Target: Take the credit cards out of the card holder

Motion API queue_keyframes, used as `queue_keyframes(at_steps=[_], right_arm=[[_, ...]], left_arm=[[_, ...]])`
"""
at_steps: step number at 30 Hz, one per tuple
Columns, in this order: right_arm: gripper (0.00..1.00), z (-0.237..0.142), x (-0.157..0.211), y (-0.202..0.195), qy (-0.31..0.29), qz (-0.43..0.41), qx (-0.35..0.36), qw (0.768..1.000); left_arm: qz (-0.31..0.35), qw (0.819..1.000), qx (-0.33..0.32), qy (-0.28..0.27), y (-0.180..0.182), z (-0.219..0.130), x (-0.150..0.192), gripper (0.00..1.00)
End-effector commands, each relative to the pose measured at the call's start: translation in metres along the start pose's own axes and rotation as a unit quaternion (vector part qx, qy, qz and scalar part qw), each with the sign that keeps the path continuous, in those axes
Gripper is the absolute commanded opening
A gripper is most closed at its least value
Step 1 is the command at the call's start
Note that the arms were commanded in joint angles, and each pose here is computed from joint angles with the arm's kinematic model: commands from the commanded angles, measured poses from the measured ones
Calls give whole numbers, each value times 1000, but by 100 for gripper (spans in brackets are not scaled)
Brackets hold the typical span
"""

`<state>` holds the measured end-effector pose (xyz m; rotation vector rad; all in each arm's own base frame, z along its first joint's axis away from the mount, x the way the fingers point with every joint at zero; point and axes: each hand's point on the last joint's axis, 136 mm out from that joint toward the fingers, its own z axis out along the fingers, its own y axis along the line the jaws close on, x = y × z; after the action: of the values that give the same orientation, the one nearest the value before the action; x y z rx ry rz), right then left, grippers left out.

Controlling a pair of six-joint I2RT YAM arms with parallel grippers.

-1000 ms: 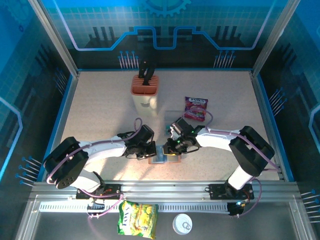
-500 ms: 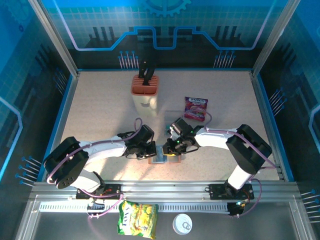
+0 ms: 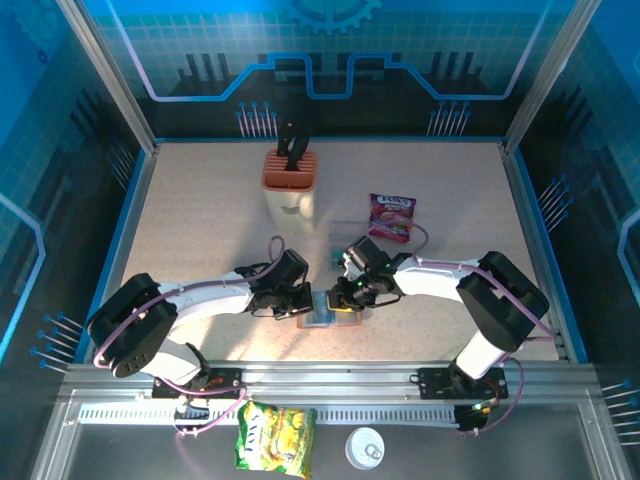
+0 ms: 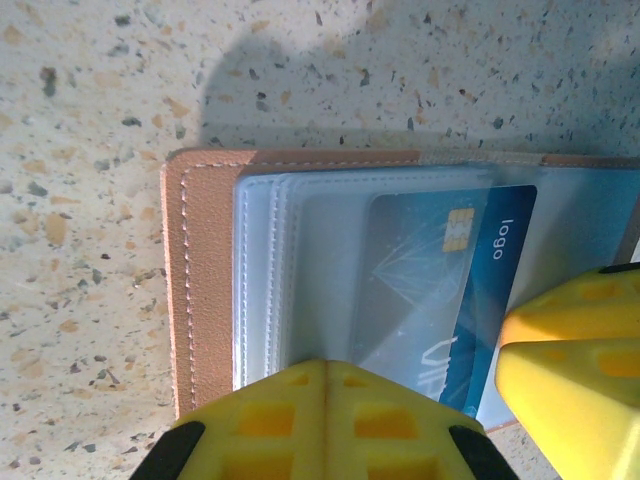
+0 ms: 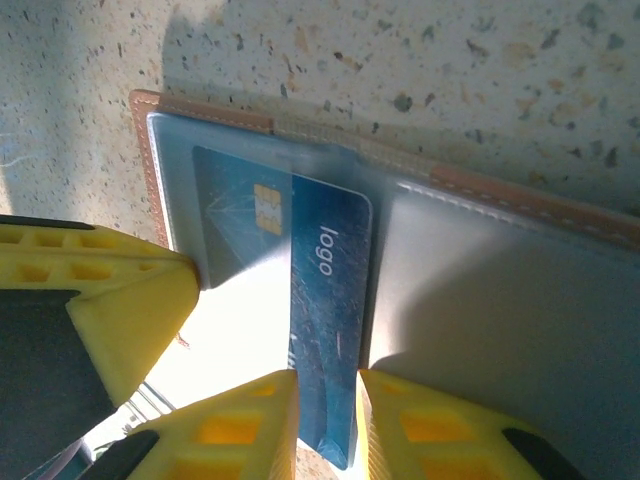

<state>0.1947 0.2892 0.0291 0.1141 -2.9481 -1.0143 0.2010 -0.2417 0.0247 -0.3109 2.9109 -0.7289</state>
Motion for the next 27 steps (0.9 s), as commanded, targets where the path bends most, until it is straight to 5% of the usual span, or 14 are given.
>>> queue_keyframes(at_steps=[1,27], right_arm=[[22,-4,0,2,-3,5,-10,1000],[21,10,3,-5,16,28,-23,999]], left_arm=[[6,1000,-25,18,12,5,8,4],[3,999,-27,19,12,5,8,4]])
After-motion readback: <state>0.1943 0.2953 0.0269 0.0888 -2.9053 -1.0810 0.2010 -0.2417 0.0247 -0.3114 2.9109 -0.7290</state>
